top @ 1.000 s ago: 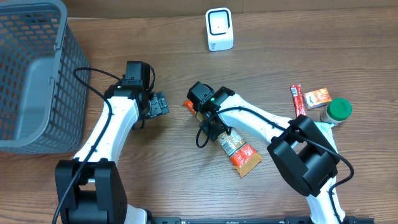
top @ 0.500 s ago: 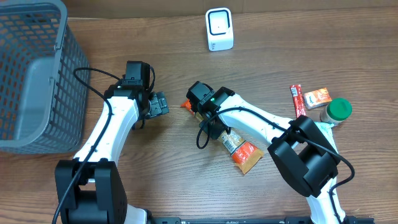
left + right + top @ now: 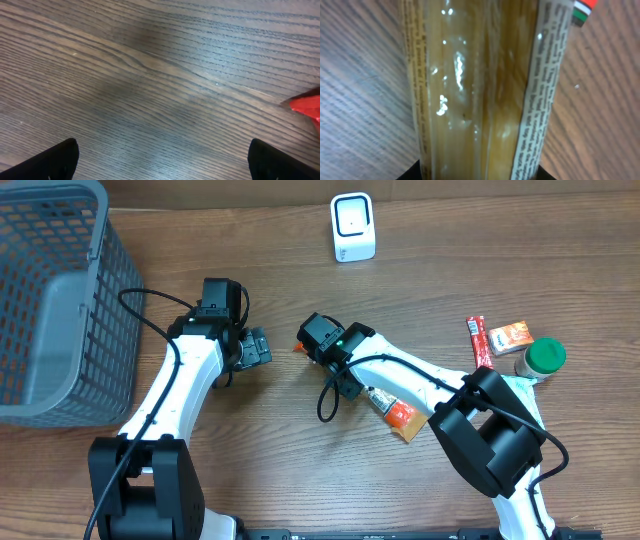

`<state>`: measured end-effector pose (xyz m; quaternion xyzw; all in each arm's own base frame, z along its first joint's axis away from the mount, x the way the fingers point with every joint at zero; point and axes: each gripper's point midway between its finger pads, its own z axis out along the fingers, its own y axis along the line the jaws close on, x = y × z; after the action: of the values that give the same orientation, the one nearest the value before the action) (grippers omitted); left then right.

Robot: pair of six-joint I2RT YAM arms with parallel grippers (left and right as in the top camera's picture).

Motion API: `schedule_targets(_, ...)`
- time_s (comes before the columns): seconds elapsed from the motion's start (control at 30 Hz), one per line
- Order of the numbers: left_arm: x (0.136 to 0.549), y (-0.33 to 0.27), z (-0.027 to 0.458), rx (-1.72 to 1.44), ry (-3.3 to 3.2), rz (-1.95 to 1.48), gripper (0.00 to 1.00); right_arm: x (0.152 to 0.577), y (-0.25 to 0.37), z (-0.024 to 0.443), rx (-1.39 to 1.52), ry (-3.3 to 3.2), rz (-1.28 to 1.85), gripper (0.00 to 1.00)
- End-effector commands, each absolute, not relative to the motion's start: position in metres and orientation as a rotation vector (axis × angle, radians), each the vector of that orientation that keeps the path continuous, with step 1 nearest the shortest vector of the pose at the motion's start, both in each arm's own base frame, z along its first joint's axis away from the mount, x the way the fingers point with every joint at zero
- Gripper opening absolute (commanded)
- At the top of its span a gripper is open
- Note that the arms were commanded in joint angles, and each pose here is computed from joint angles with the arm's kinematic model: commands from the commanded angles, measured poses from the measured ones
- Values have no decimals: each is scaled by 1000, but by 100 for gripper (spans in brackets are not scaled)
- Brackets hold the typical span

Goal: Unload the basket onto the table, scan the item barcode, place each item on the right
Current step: 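Lift the spaghetti package upward with the right gripper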

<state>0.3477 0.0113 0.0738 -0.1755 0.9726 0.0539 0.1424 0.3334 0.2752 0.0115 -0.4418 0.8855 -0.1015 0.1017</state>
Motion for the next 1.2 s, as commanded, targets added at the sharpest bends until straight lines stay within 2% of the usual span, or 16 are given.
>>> schedule_targets(0.0, 342, 20, 70, -490, 2821, 239, 100, 339, 262, 1, -1313, 2609, -381, 4)
schedule_targets(0.37, 339, 50, 79, -456, 2772, 504, 100, 333, 275, -2, -1313, 2631, -262, 4)
schedule_targets(0.57, 355, 49, 83, -348, 2735, 492, 100, 332, 288, 6, -1150, 2713, -68, 4)
schedule_targets(0.77, 376, 53, 90, -373, 2646, 458, 99, 343, 287, 58, -1066, 2646, 42, 4)
schedule_targets(1.0, 375, 57, 90, -344, 2655, 476, 100, 359, 272, 133, -934, 2517, 105, 4)
schedule_targets(1.17, 375, 57, 90, -344, 2655, 476, 100, 369, 253, 168, -853, 2472, 128, 3)
